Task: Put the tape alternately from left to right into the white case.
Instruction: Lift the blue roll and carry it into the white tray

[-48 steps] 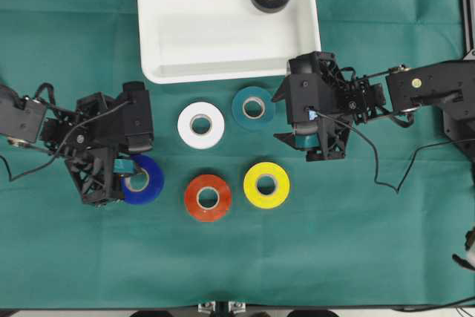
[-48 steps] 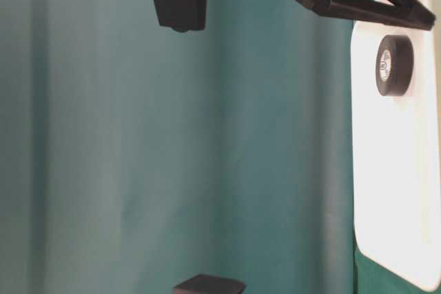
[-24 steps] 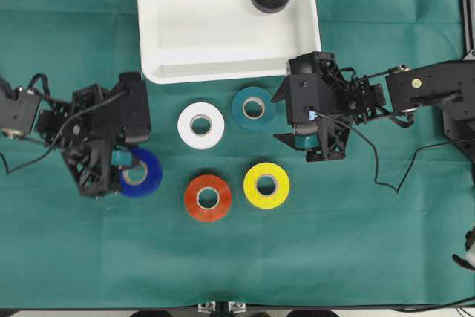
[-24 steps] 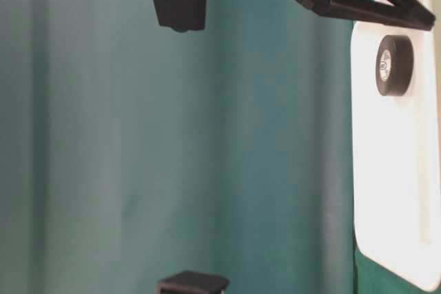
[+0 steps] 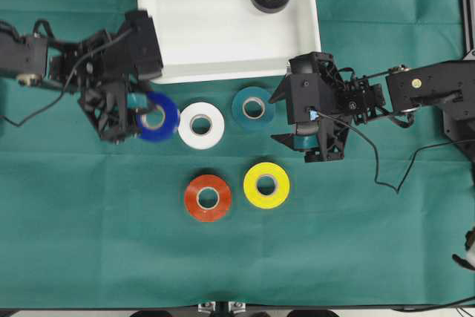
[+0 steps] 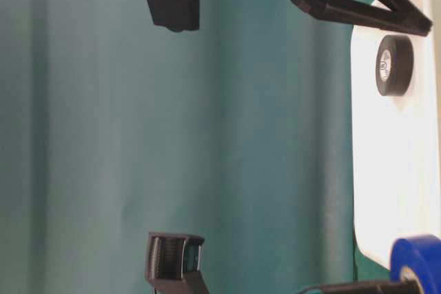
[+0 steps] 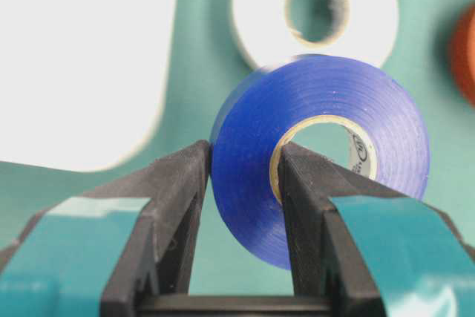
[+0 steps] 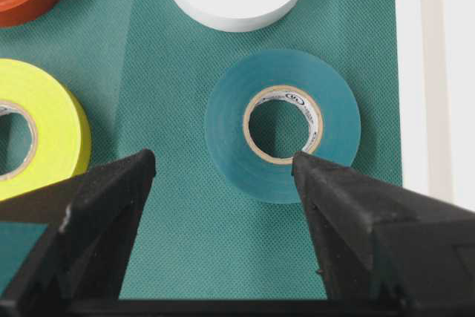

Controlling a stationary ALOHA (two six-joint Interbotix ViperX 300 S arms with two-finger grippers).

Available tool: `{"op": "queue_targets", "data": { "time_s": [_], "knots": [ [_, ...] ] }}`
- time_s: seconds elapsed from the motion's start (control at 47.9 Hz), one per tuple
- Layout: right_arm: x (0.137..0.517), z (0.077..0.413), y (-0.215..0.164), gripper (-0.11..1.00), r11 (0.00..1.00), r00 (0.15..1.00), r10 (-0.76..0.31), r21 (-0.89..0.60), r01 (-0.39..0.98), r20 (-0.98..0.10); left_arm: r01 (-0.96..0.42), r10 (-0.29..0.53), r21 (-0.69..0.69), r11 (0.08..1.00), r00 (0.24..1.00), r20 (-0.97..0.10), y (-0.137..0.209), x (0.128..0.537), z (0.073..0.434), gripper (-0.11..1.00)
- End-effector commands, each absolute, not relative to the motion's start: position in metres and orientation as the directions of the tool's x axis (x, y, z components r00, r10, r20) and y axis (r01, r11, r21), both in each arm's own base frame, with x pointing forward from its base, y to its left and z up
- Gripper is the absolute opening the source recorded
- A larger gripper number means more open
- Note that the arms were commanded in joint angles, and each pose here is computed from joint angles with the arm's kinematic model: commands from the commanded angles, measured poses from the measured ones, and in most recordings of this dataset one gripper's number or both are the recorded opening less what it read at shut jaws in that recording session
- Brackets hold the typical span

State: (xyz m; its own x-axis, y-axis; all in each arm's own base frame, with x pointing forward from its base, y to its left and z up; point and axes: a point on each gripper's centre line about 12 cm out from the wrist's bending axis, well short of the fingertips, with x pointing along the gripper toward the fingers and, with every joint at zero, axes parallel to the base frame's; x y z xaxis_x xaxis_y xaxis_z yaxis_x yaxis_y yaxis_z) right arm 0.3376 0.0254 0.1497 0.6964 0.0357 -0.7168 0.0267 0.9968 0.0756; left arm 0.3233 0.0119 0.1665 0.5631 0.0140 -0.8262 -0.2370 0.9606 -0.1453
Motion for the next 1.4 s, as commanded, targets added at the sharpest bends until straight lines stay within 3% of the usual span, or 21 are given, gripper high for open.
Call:
{"op": "queue_targets", "data": {
  "time_s": [0.0,0.543,1.294,1.377],
  "knots": [
    [0.340,0.162,0.027,0.81,0.997,0.725,0.042,0.081,0.019,-0.687,-0.245,0.043,-0.135,0.960,0.605,-0.795,0.026,0.328,0.182,-0.03],
    [0.342,0.160,0.028,0.81,0.996,0.731,0.048,0.086,0.016,-0.680,-0.296,0.200,-0.006,0.955,0.658,-0.726,0.104,0.337,0.170,-0.03],
    [0.343,0.157,0.028,0.81,0.996,0.730,0.050,0.087,0.013,-0.682,-0.276,0.213,0.038,0.960,0.639,-0.739,0.120,0.355,0.155,-0.03],
    [0.343,0.157,0.027,0.81,0.996,0.730,0.049,0.087,0.014,-0.682,-0.275,0.213,0.039,0.961,0.638,-0.740,0.120,0.354,0.154,0.01]
  ]
}}
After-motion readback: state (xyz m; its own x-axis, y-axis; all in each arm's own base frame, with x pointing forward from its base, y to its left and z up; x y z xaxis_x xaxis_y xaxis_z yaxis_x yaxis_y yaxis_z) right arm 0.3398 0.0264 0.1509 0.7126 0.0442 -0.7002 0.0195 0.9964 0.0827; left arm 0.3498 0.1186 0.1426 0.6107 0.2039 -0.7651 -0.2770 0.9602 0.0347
